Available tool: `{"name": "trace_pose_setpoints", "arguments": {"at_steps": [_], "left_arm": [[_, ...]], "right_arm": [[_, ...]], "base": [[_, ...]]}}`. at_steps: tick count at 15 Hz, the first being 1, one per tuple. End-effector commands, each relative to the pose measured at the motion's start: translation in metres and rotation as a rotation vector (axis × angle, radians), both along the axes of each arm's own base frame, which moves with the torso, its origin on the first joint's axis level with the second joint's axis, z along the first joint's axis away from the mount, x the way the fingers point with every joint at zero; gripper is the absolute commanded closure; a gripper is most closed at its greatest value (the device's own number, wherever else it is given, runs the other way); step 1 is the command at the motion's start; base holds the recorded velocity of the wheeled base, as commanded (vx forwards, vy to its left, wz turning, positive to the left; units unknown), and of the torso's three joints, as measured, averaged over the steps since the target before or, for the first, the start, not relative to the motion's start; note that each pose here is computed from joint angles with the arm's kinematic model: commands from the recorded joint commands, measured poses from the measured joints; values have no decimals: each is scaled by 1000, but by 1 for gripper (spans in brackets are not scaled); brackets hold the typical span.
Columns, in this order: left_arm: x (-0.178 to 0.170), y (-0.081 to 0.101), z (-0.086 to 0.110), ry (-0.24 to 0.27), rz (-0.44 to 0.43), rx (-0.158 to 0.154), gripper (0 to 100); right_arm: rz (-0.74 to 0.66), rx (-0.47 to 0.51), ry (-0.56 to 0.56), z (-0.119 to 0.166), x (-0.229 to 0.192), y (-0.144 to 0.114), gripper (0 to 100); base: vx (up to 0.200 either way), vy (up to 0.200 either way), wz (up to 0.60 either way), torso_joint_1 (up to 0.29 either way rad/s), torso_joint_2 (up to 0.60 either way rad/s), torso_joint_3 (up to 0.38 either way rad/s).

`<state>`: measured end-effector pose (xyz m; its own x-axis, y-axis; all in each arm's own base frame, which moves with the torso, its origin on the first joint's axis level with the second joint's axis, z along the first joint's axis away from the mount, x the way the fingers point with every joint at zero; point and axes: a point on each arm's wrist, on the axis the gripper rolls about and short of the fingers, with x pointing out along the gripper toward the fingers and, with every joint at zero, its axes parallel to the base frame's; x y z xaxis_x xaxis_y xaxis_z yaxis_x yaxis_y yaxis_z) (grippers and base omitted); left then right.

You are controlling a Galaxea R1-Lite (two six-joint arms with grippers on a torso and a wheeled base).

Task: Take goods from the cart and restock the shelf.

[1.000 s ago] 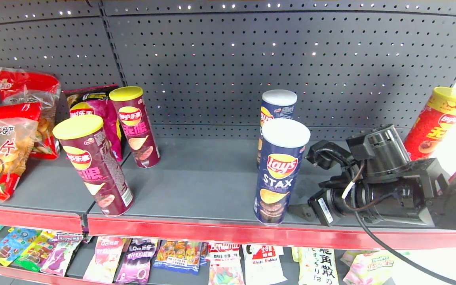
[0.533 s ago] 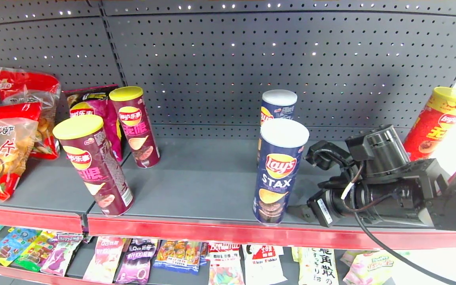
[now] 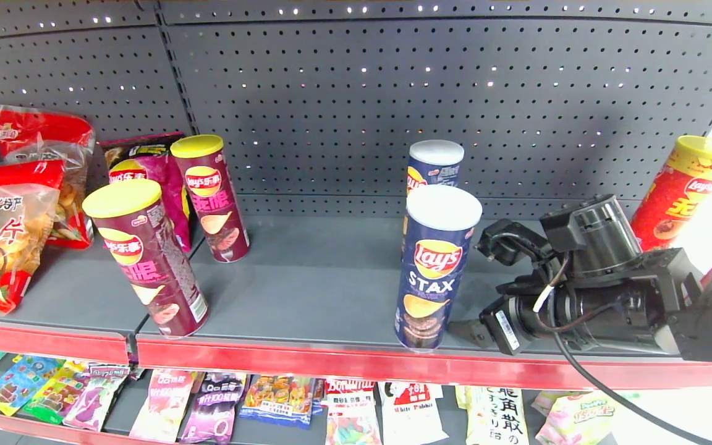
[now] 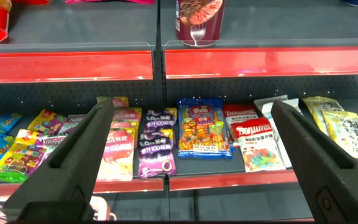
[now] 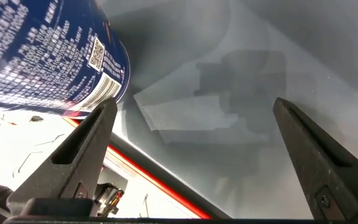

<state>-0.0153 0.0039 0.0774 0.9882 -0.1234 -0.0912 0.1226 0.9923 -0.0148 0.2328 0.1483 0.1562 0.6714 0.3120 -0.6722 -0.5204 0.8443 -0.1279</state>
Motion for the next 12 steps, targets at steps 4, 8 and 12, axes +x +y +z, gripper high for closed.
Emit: {"name": "trace_pose_setpoints", "arguments": {"at_steps": [4, 8, 12], "left_arm": [[0, 0, 0, 1, 0, 0, 0], [0, 0, 0, 2, -1, 1, 0], [0, 0, 0, 3, -2, 3, 0]], "right_arm": [[-39, 12, -23, 7, -12, -10, 0], [-89, 52, -156, 34, -62, -43, 0], [-154, 75, -307, 32, -133, -87, 0]], "base": [[0, 0, 0, 0, 0, 0], [0, 0, 0, 0, 0, 0], [0, 0, 0, 0, 0, 0]]}}
